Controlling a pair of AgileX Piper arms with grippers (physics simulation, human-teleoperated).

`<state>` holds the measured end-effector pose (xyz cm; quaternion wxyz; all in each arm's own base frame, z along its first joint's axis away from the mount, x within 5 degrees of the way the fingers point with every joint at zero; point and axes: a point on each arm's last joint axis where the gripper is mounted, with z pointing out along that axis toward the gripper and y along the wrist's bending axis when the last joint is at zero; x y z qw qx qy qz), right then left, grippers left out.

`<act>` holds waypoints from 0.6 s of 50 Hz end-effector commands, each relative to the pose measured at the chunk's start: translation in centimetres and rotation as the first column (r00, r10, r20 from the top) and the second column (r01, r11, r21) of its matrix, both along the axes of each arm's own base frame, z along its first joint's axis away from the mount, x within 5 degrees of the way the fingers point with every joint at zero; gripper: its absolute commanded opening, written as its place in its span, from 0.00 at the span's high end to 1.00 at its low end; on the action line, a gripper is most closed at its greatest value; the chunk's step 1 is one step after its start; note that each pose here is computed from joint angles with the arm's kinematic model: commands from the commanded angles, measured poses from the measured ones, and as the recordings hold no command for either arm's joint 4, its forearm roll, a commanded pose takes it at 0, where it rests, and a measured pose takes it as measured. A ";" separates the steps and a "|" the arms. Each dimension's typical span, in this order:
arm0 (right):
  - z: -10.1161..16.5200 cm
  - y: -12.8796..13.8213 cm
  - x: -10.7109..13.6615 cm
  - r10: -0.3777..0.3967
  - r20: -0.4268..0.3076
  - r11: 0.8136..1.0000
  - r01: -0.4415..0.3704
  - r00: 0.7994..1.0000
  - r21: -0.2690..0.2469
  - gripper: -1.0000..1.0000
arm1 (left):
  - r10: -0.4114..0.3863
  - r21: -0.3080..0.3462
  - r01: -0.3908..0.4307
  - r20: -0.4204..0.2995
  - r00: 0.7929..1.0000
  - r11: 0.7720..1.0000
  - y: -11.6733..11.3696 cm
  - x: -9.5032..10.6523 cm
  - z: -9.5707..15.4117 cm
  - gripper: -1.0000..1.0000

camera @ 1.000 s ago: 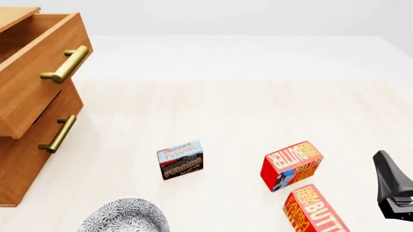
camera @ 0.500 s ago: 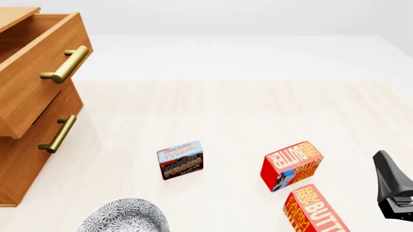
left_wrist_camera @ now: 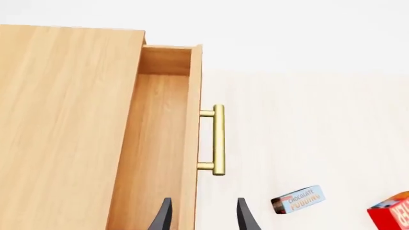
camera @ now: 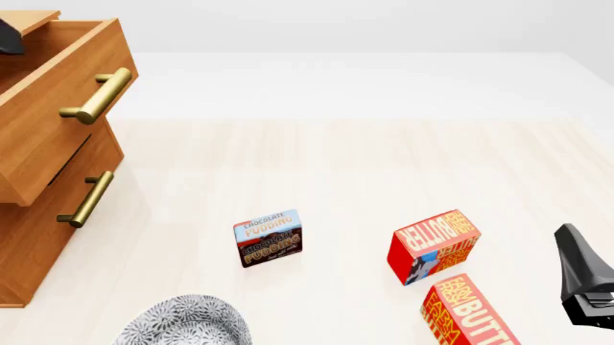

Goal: Put the chocolate pudding in the top drawer of the cabinet and close it.

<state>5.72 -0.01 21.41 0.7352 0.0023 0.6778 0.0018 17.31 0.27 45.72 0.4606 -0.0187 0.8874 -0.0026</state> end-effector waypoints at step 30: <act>0.0 0.0 0.0 0.000 0.000 1.000 0.000 1.000 0.000 0.00 | 0.030 -0.001 -0.030 -0.071 0.997 1.000 0.6 2.2 -4.9 0.00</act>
